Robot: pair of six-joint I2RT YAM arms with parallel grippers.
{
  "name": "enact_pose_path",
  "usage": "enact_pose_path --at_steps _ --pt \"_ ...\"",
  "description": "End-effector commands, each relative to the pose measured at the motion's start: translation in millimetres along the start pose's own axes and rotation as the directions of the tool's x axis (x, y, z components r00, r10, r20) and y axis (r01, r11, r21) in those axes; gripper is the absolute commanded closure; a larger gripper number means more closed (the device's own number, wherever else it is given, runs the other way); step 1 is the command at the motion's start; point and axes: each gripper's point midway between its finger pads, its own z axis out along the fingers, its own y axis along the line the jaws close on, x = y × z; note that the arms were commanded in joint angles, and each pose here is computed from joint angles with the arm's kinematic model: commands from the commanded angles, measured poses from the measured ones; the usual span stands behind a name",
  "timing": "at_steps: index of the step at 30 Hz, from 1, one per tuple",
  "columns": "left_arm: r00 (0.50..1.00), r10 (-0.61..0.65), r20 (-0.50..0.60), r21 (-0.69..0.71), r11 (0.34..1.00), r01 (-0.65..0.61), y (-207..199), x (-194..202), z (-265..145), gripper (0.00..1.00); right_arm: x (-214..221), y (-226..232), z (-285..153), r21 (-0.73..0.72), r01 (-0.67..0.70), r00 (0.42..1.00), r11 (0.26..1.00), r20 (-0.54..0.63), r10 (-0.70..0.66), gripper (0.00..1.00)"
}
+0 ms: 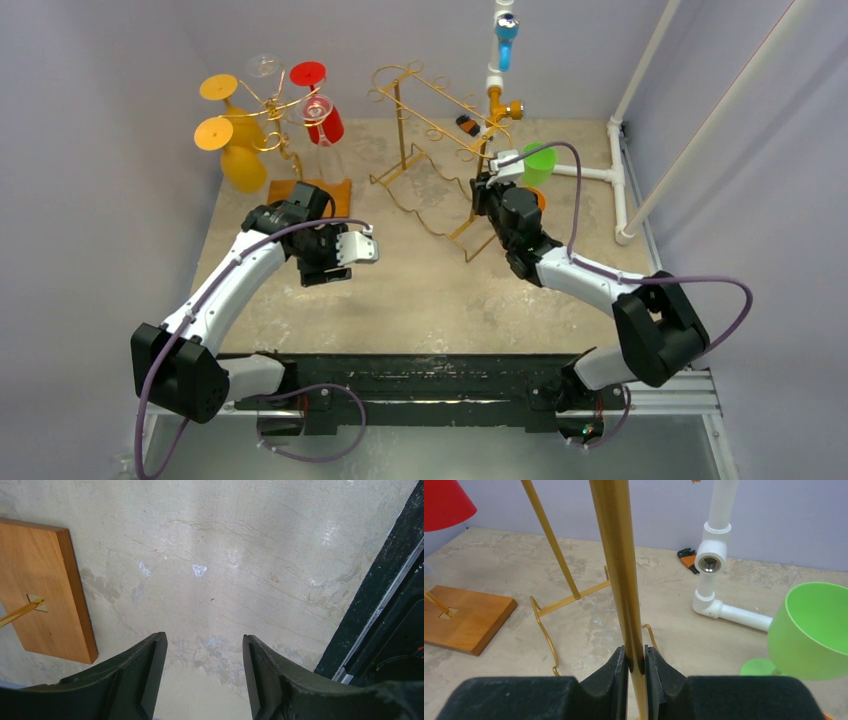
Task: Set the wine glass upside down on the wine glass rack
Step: Move the wine rack to the center of the board, then pick up the wine glass at the center of the board.
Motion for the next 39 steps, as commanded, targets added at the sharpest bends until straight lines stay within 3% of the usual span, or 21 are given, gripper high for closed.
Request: enact_pose_path --at_steps 1,4,5,7,8,11,13,19,24,29,34,39 --pt "0.998 0.014 0.054 -0.024 1.0 -0.012 8 -15 -10 0.39 -25 -5 -16 -0.012 -0.059 0.996 0.998 0.06 0.059 0.99" --pt "0.997 0.006 0.073 -0.034 0.999 -0.003 11 -20 -14 0.39 -17 -5 -25 -0.044 -0.064 0.997 0.997 0.039 0.066 0.95" --pt "0.997 0.002 0.083 -0.037 0.999 0.001 13 -22 -16 0.39 -14 -7 -28 -0.044 -0.064 0.998 0.997 0.025 0.065 0.86" --pt "0.994 -0.004 0.107 -0.039 0.999 0.009 16 -29 -20 0.39 -16 -5 -31 -0.06 -0.066 0.998 0.996 0.02 0.068 0.56" --pt "0.993 -0.007 0.114 -0.033 0.999 0.01 16 -32 -21 0.39 -18 -3 -33 -0.071 -0.068 0.997 0.995 0.017 0.069 0.47" --pt "0.992 -0.014 0.124 -0.022 1.0 0.017 17 -36 -25 0.39 -33 0 -42 -0.087 -0.092 0.996 0.992 0.012 0.094 0.3" --pt "0.992 -0.015 0.124 -0.026 0.999 0.019 17 -36 -27 0.39 -44 1 -51 -0.097 -0.109 0.994 0.989 0.009 0.111 0.25" --pt "0.992 -0.013 0.123 -0.034 0.999 0.018 17 -35 -27 0.39 -66 -5 -86 -0.087 -0.156 0.988 0.984 -0.019 0.155 0.25" --pt "0.991 -0.03 0.13 -0.052 0.998 0.037 25 -40 -33 0.39 -73 -43 -124 0.092 -0.257 0.966 0.962 -0.009 0.259 0.35" --pt "0.986 -0.034 0.16 -0.074 0.996 0.046 38 -52 -43 0.39 -65 -81 -148 0.289 -0.285 0.953 0.914 -0.021 0.303 0.37" --pt "0.971 -0.045 0.236 -0.094 0.993 0.069 55 -76 -60 0.39 -58 -113 -141 0.445 -0.281 0.936 0.85 -0.068 0.345 0.39" --pt "0.951 0.031 0.308 -0.191 0.981 0.03 83 -102 -91 0.39 -70 -127 -103 0.44 -0.341 0.903 0.831 -0.092 0.419 0.38"
